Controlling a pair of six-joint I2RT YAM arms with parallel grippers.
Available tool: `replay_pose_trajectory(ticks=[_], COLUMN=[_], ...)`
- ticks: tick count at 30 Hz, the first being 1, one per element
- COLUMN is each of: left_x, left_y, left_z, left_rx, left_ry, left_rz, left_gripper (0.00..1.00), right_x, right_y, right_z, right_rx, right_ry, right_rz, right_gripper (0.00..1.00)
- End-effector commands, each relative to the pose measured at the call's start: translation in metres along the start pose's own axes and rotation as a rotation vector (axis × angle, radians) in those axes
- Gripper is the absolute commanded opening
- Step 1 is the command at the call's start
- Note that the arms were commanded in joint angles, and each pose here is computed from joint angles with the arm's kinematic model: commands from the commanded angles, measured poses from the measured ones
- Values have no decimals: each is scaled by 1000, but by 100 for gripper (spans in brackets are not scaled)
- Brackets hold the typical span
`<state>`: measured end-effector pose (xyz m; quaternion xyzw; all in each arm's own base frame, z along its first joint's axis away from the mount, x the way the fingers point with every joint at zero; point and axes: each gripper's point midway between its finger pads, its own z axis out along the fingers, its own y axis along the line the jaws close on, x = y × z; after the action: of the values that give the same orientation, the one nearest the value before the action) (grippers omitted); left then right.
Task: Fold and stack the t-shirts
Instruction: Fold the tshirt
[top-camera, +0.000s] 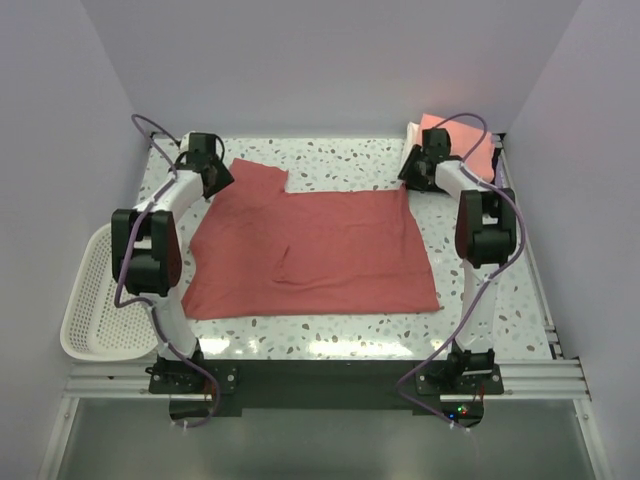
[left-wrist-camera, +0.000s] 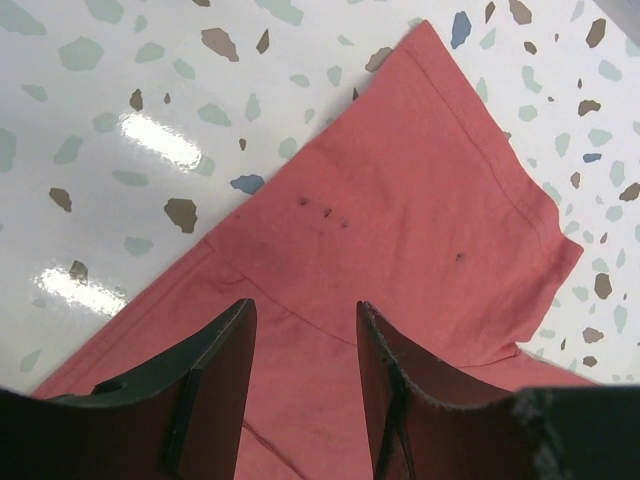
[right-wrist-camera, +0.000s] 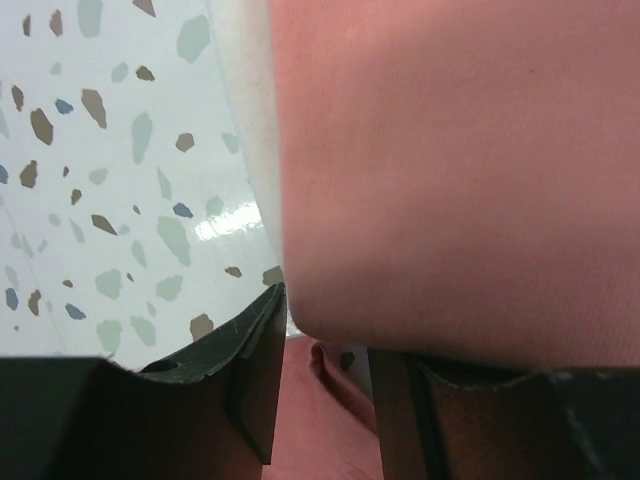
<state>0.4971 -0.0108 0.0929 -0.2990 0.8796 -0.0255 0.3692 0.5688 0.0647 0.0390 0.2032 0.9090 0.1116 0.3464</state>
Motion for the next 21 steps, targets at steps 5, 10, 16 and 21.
replay_pose_trajectory(ticks=[5, 10, 16, 21], left_x=[-29, -29, -35, -41], left_y=[-28, -31, -37, -45], left_z=[3, 11, 20, 32], left_rx=[91, 91, 95, 105], left_ry=[-73, -69, -83, -95], left_rz=[14, 8, 6, 20], left_gripper=[49, 50, 50, 51], right_x=[-41, -43, -53, -54], right_y=[-29, -33, -63, -75], right_z=[2, -2, -13, -20], right_rx=[47, 75, 133, 178], right_ry=[-79, -75, -97, -100], right_rz=[105, 66, 88, 70], right_gripper=[41, 42, 43, 43])
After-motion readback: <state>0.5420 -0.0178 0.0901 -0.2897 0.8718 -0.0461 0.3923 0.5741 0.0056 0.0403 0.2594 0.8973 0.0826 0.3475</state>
